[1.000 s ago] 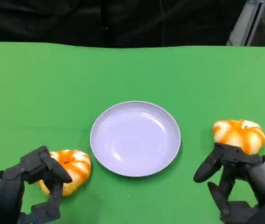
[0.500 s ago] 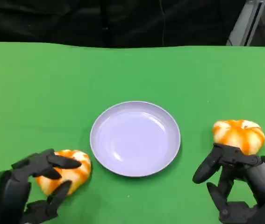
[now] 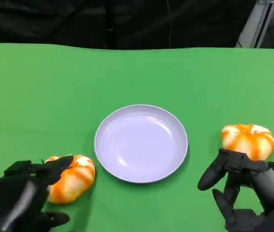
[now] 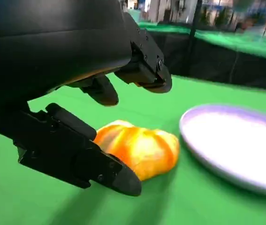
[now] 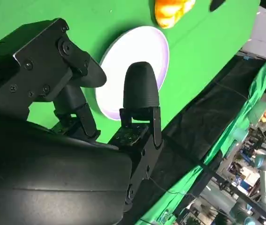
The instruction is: Grasp the bread from the table and place it into the plate.
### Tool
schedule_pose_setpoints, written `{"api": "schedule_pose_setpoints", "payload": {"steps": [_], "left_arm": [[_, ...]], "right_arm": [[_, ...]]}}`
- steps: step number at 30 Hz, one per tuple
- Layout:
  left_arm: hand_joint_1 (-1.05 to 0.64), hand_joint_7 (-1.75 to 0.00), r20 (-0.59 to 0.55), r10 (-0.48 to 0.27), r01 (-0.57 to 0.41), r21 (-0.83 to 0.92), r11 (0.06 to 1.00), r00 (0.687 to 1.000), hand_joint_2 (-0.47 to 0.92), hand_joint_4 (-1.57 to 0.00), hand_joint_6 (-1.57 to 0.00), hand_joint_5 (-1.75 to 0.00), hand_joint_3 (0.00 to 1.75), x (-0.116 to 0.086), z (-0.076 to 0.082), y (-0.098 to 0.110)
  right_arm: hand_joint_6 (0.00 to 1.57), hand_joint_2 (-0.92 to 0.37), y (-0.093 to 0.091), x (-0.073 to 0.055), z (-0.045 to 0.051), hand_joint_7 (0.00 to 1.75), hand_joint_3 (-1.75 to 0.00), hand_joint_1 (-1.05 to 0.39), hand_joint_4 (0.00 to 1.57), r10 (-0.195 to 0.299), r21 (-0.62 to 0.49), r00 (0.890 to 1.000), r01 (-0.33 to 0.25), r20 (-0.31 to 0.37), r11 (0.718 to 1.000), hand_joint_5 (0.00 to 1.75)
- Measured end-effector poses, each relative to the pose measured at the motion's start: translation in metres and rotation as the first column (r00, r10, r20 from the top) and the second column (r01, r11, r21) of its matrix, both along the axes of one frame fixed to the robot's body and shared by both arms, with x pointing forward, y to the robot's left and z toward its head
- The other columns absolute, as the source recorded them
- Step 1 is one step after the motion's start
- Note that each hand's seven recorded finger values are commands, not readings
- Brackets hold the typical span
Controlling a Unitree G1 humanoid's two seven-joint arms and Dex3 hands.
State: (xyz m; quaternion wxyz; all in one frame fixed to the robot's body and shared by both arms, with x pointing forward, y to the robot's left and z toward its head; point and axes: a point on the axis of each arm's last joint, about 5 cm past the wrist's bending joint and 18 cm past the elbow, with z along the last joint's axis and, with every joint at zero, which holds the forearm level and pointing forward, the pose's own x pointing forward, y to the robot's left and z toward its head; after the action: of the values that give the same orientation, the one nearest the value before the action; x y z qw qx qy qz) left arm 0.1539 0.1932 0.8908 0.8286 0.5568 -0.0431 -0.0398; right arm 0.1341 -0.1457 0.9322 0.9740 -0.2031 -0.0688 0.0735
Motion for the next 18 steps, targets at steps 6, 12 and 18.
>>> {"api": "schedule_pose_setpoints", "payload": {"steps": [6,12,18], "left_arm": [[-0.50,-0.03,-0.094,-0.014,0.027,0.146,0.989,0.995,0.92,-0.46,-0.49,-0.37,0.02,0.023,-0.002,-0.013],[-0.34,-0.06,-0.175,-0.002,0.041,0.216,0.976,0.985,0.92,-0.71,-0.75,-0.56,0.10,0.043,-0.018,-0.016],[-0.19,-1.13,-0.034,-0.042,0.047,0.152,0.987,0.999,0.89,-0.77,-0.86,-1.65,0.36,0.050,-0.032,-0.009]], "right_arm": [[0.73,-0.39,0.001,0.001,-0.0008,1.32,-1.19,0.08,0.82,0.001,-0.001,1.000,-0.001,-0.001,1.000,1.64],[0.72,-0.39,0.001,0.001,-0.0018,1.31,-1.19,0.07,0.82,-0.002,-0.003,1.000,0.002,-0.005,1.000,1.67],[0.72,-0.40,0.001,0.001,-0.0019,1.30,-1.17,0.07,0.81,-0.003,-0.013,1.000,0.003,-0.005,1.000,1.66]]}}
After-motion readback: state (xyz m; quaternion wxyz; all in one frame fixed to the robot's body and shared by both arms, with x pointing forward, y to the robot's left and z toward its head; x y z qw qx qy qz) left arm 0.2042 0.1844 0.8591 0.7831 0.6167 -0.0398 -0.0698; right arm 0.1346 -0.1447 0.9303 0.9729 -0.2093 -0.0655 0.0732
